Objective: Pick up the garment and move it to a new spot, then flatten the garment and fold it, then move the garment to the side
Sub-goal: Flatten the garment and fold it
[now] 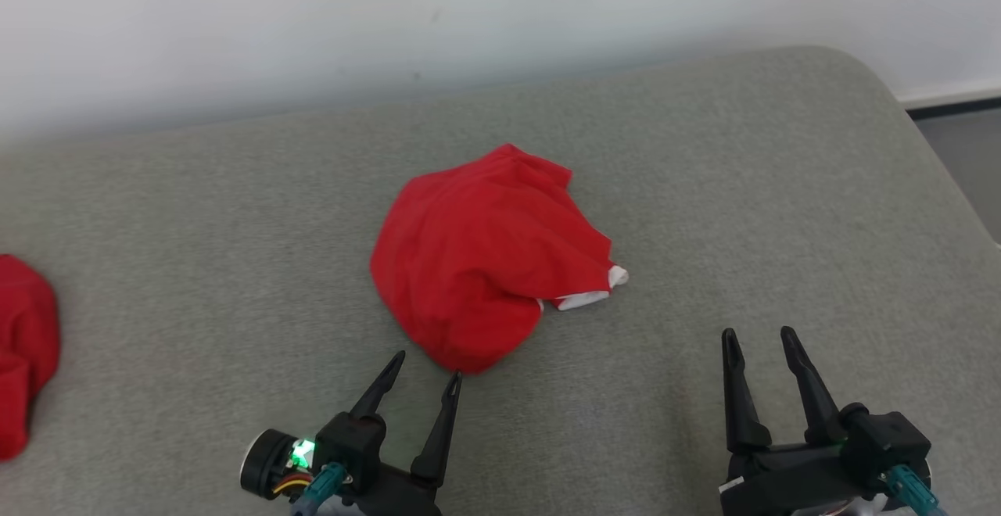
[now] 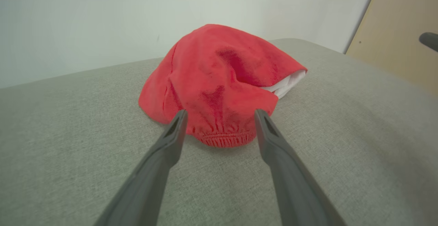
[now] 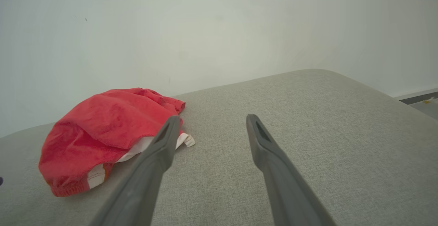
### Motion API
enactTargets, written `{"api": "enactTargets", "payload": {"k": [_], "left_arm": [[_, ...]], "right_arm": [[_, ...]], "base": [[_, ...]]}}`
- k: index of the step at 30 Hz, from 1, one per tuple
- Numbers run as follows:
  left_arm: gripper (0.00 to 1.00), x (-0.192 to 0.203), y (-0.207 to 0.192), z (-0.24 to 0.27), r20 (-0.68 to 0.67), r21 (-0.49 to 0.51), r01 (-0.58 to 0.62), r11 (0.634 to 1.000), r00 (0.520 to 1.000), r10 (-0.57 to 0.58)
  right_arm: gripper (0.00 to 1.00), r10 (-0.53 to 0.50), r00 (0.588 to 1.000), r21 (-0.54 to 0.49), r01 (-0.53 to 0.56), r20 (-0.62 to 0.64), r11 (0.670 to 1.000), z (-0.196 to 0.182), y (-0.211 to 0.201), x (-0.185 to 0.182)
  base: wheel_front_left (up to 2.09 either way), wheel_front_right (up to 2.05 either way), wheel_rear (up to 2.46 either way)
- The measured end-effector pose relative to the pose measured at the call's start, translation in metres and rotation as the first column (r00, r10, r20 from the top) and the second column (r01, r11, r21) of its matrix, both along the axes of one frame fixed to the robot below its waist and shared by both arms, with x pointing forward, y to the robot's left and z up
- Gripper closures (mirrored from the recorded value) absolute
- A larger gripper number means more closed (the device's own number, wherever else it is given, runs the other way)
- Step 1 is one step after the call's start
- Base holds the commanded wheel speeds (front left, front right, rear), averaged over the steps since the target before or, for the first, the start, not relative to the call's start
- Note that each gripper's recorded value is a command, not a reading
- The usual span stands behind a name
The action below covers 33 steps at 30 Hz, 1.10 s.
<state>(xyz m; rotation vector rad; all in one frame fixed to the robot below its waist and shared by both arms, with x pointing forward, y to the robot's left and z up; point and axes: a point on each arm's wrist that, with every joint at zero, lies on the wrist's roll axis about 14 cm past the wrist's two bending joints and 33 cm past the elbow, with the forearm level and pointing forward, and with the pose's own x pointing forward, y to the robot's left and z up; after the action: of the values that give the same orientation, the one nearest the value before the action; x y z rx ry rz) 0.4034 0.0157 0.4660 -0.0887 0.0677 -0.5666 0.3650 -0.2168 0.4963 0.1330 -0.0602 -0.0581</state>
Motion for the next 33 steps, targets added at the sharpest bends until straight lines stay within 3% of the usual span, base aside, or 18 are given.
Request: {"api": "enactTargets", "payload": {"k": [10, 15, 16, 17, 18, 25, 33], "left_arm": [[0.00, 0.013, -0.034, -0.035, -0.093, 0.037, 0.109, 0.993, 0.990, -0.106], [0.00, 0.028, -0.040, -0.058, -0.151, 0.070, 0.110, 0.991, 0.984, -0.098], [0.18, 0.030, -0.042, -0.061, -0.160, 0.068, 0.113, 0.991, 0.982, -0.101], [0.55, 0.031, -0.045, -0.063, -0.166, 0.069, 0.120, 0.990, 0.980, -0.107], [1.00, 0.033, -0.048, -0.064, -0.169, 0.068, 0.126, 0.990, 0.979, -0.113], [1.00, 0.043, -0.052, -0.039, -0.107, 0.012, 0.103, 0.995, 0.989, -0.101], [1.00, 0.034, -0.016, -0.015, -0.012, 0.028, 0.043, 0.999, 0.999, -0.043]], "right_arm": [[0.00, -0.083, 0.996, -0.009, 0.083, -0.029, 0.997, -0.007, -0.026, -0.009], [0.00, -0.125, 0.991, -0.017, 0.124, -0.043, 0.992, -0.010, -0.039, -0.014], [0.00, -0.133, 0.990, -0.019, 0.132, -0.047, 0.991, -0.011, -0.042, -0.015], [0.00, -0.140, 0.989, -0.021, 0.140, -0.051, 0.990, -0.012, -0.044, -0.017], [0.00, -0.147, 0.988, -0.023, 0.146, -0.055, 0.989, -0.012, -0.046, -0.018], [0.00, -0.165, 0.985, -0.018, 0.164, -0.060, 0.986, -0.014, -0.051, -0.020], [0.00, -0.098, 0.993, 0.013, 0.099, -0.059, 0.995, -0.018, -0.030, -0.008]], "base": [[0.00, 0.00, 0.00], [0.00, 0.00, 0.00], [0.00, 0.00, 0.00], [0.00, 0.00, 0.00], [0.00, 0.00, 0.00], [0.00, 0.00, 0.00], [0.00, 0.00, 0.00]]}}
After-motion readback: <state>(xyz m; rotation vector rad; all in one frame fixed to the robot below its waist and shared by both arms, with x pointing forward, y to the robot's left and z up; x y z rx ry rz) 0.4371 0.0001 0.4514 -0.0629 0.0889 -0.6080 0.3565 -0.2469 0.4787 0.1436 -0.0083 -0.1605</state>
